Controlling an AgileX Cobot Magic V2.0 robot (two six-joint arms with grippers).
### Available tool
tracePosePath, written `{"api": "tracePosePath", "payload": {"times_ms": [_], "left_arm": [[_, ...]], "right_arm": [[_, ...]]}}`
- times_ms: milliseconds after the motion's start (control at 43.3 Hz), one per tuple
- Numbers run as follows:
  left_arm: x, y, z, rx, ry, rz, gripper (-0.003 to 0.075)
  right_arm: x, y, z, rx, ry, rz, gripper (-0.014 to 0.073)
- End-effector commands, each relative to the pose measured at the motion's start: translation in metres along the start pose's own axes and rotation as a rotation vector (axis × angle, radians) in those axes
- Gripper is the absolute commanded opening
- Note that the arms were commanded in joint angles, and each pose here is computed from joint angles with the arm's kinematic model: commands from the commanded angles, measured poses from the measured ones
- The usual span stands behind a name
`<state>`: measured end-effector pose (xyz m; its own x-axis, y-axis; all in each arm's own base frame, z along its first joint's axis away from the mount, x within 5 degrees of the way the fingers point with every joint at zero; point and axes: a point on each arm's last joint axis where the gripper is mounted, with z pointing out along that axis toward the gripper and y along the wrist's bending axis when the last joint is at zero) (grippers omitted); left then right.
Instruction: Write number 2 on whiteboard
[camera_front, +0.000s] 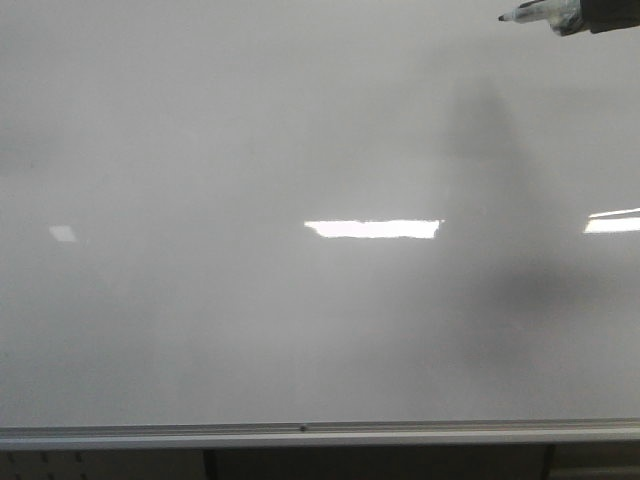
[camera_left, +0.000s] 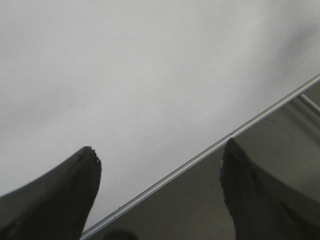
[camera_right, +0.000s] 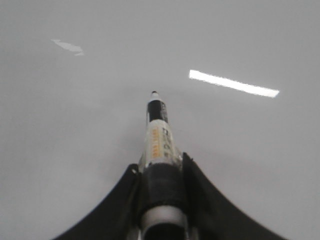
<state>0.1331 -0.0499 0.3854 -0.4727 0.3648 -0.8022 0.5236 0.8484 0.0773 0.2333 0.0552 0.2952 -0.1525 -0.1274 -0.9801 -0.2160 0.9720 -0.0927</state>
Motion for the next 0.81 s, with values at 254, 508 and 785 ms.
{"api": "tracePosePath", "payload": {"times_ms": [254, 508, 785], "left_arm": [[-0.012, 0.001, -0.006, -0.018, -0.097, -0.024, 0.0494], [-0.012, 0.001, -0.006, -0.018, -0.097, -0.024, 0.0494], [-0.012, 0.001, -0.006, -0.018, -0.097, -0.024, 0.0494]], "right_arm": [[-0.014, -0.003, 0.023, 0.035, -0.131, -0.045, 0.0035], [-0.018, -0.004, 0.041, 0.026, -0.068, -0.050, 0.0035], [-0.007, -0.029, 0.042, 0.078, 0.092, -0.039, 0.0035]]}}
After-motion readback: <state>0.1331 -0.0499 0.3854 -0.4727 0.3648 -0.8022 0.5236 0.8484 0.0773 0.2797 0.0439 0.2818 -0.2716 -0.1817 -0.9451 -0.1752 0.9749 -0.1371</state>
